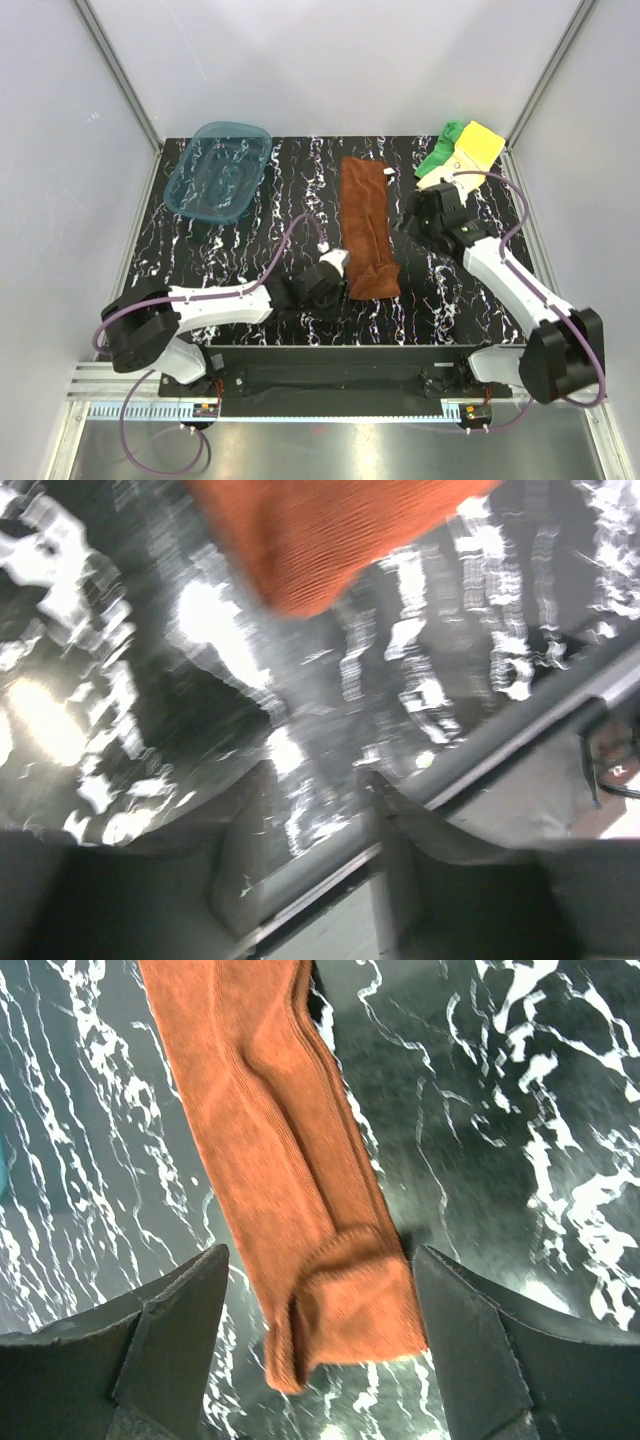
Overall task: Roll the towels
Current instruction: Roll the towel
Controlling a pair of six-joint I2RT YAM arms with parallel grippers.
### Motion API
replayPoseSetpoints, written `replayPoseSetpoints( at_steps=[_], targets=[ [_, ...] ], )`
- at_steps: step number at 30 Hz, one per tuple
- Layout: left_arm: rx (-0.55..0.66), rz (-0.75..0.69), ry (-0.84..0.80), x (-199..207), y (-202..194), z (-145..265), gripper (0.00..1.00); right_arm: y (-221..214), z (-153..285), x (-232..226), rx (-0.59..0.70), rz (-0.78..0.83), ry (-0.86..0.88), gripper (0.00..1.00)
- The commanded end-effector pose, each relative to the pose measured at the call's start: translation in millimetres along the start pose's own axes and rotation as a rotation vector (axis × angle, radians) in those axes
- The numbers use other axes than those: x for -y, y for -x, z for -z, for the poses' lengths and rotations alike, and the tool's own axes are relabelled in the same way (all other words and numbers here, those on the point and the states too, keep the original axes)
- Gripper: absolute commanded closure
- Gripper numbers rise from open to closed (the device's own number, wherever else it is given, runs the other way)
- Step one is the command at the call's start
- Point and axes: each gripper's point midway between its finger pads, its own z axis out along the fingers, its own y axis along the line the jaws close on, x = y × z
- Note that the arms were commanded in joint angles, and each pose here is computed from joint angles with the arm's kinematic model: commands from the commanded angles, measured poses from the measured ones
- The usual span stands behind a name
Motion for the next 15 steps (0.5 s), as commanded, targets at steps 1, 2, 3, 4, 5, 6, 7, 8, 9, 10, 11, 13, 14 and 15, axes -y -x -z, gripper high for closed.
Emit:
replayPoseSetpoints(
  at_steps=[1,2,3,4,5,6,7,8,9,10,11,13,14,15],
  targets=[
    [0.056,-0.089,-0.175,52,28,7,0.63,-7,10,23,0.020,0.029,-0.039,0.19],
    [0.058,-0.098,-0.206,60,29,8,0.63,-5,16,26,0.034,0.028,-0.037,0.19],
    [0.063,-0.107,-0.231,66,32,9,0.63,-6,18,28,0.036,0.027,-0.040,0.20],
    [0.058,-0.116,-0.248,70,32,7,0.66,-6,20,31,0.039,0.027,-0.042,0.20],
    [0.067,-0.131,-0.253,74,38,5,0.67,-8,22,34,0.037,0.029,-0.040,0.20],
    [0.067,-0.140,-0.247,75,39,3,0.68,-8,24,35,0.042,0.026,-0.039,0.20],
    [0.061,-0.159,-0.237,74,39,1,0.70,-8,24,36,0.041,0.028,-0.039,0.20],
    [0.058,-0.165,-0.234,76,41,-2,0.71,-10,26,37,0.038,0.027,-0.037,0.20],
    [0.058,-0.171,-0.228,78,45,-7,0.71,-11,25,38,0.036,0.027,-0.038,0.20],
    [0.056,-0.178,-0.229,80,46,-10,0.71,-11,26,39,0.037,0.027,-0.037,0.20],
    [0.058,-0.186,-0.230,82,49,-13,0.70,-12,26,39,0.034,0.024,-0.034,0.21],
    [0.059,-0.195,-0.205,83,55,-21,0.70,-14,26,40,0.031,0.025,-0.033,0.21],
    [0.065,-0.195,-0.188,81,58,-24,0.70,-15,26,41,0.028,0.027,-0.033,0.21],
    [0.069,-0.195,-0.181,81,62,-27,0.70,-14,25,42,0.028,0.024,-0.037,0.21]
  ],
)
